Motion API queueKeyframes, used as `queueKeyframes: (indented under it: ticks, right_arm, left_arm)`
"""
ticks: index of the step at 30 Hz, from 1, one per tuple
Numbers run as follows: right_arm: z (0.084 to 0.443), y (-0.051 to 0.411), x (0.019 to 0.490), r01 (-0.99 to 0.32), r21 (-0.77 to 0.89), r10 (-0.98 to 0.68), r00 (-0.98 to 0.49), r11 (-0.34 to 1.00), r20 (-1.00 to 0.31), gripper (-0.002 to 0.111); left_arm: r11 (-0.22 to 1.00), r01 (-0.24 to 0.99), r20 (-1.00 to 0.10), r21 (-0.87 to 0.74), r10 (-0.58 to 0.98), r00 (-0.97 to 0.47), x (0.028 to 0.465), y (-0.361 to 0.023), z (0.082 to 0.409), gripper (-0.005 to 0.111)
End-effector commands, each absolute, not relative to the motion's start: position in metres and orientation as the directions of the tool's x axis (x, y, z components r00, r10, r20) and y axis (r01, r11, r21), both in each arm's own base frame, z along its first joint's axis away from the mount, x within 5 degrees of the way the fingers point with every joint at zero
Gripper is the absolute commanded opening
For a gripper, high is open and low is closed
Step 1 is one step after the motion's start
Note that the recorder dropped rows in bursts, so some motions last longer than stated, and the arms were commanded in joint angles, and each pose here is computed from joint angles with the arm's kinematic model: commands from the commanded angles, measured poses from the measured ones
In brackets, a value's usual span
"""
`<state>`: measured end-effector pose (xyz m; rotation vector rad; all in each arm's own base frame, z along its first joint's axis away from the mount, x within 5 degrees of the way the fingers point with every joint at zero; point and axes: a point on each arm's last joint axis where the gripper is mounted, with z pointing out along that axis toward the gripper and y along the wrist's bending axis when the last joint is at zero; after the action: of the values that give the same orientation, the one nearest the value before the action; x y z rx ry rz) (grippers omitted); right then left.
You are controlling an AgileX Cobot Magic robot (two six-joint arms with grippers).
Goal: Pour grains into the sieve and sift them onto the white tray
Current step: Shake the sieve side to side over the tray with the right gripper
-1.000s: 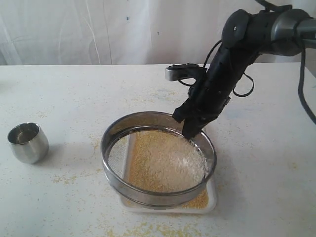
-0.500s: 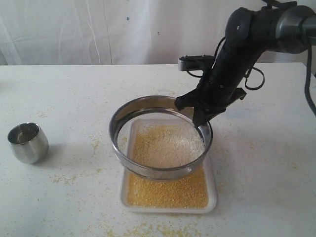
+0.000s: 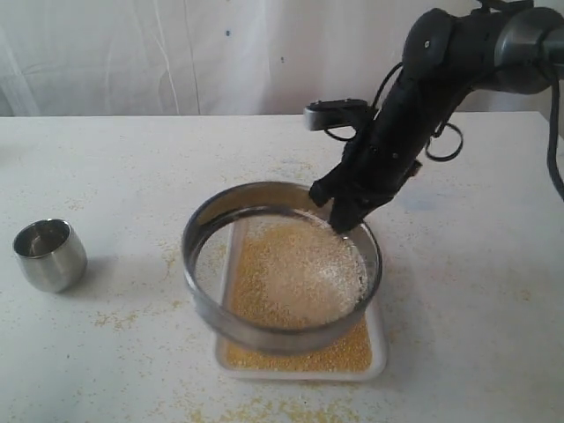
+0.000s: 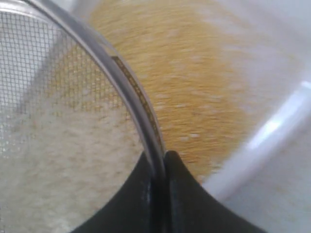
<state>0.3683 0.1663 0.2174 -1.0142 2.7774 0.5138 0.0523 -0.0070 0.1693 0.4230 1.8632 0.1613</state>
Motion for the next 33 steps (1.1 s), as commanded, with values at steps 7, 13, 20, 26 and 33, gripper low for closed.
queueKeyframes:
  ticks: [7, 13, 20, 26, 33]
  right_arm:
    - [0.230, 0.178, 0.351, -0.718, 0.332, -0.682, -0.691, 0.611, -0.241, 0.000]
    - [0.225, 0.174, 0.354, -0.677, 0.254, -0.655, -0.734, 0.691, -0.179, 0.000]
    - [0.227, 0.183, 0.347, -0.771, 0.296, -0.745, -0.629, 0.563, -0.221, 0.000]
    - [0.227, 0.185, 0.351, -0.739, 0.257, -0.702, -0.673, 0.623, -0.235, 0.000]
    - [0.224, 0.172, 0.367, -0.455, 0.111, -0.425, -0.879, 0.884, -0.218, 0.000]
  left_arm:
    - [0.926, 0.212, -0.892, 0.311, 0.362, -0.272, 0.052, -0.007, 0.169, 0.001]
    - [0.926, 0.212, -0.892, 0.311, 0.362, -0.272, 0.052, -0.007, 0.169, 0.001]
    - [0.926, 0.212, -0.892, 0.311, 0.362, -0.272, 0.052, -0.007, 0.169, 0.001]
    - [0.926, 0.212, -0.892, 0.311, 0.362, -0.272, 0.052, -0.007, 0.169, 0.001]
    - [0.926, 0.212, -0.892, 0.311, 0.362, -0.272, 0.052, -0.007, 0.169, 0.001]
